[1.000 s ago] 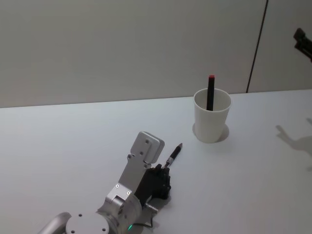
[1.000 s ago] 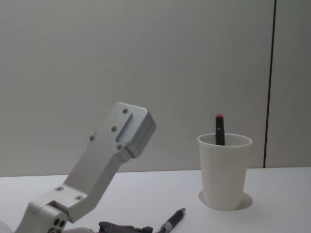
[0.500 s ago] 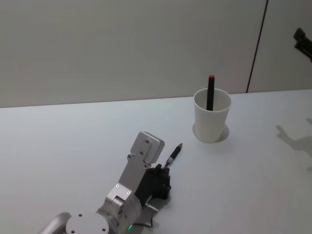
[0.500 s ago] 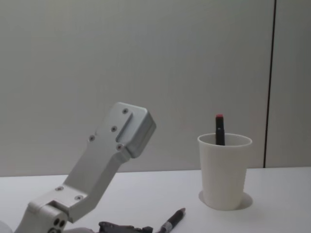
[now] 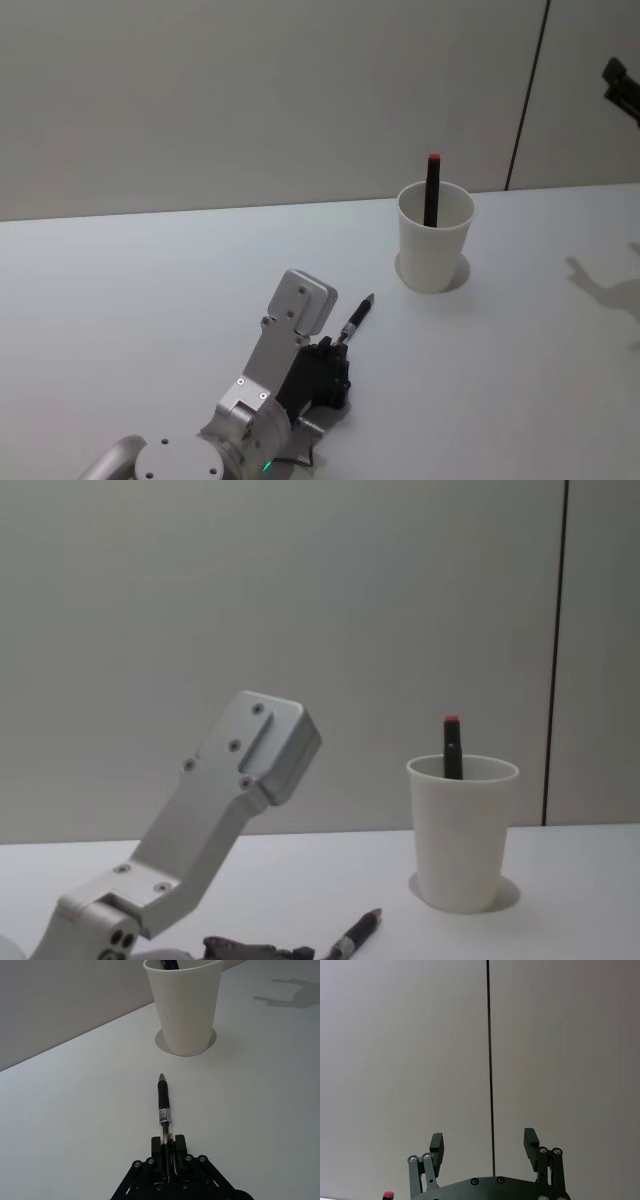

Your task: Place the pen into the pen holder.

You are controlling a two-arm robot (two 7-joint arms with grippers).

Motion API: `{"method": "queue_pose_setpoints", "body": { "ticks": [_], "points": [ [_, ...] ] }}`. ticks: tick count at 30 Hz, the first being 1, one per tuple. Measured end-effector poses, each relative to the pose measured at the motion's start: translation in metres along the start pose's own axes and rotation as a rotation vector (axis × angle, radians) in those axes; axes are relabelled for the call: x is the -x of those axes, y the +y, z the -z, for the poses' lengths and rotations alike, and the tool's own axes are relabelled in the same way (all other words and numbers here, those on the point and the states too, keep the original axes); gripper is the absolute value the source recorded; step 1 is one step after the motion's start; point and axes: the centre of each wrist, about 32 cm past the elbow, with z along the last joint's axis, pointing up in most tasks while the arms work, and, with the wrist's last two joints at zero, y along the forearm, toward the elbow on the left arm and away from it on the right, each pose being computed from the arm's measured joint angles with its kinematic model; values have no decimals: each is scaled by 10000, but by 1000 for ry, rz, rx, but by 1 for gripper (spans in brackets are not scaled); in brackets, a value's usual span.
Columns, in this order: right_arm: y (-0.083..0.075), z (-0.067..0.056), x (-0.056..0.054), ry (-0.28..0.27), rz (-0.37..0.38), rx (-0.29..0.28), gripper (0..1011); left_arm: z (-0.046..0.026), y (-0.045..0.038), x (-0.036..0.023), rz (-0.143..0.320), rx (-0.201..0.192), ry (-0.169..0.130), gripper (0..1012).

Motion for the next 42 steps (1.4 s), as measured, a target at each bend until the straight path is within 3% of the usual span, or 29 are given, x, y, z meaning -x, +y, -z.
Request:
{"method": "queue_pose_setpoints", "body": {
  "ticks": [9, 15, 21, 33, 34, 42],
  "points": [
    [0, 0, 0, 0, 0, 0, 1001, 22, 7, -10, -1, 15, 4, 156],
    [0, 0, 0, 0, 0, 0, 1001, 54, 34, -41, -12, 58, 5, 156],
    [0, 0, 0, 0, 0, 0, 1001, 46, 102, -82, -43, 121, -11, 156],
    [0, 0, 0, 0, 0, 0, 1001, -13, 337, -179, -148, 282, -45, 156],
    [0, 0, 0, 0, 0, 0, 1002, -13, 337, -179, -148, 282, -45, 156],
    [0, 0, 0, 0, 0, 0, 1001, -116, 431, -191, -173, 419, -64, 156]
  ]
}}
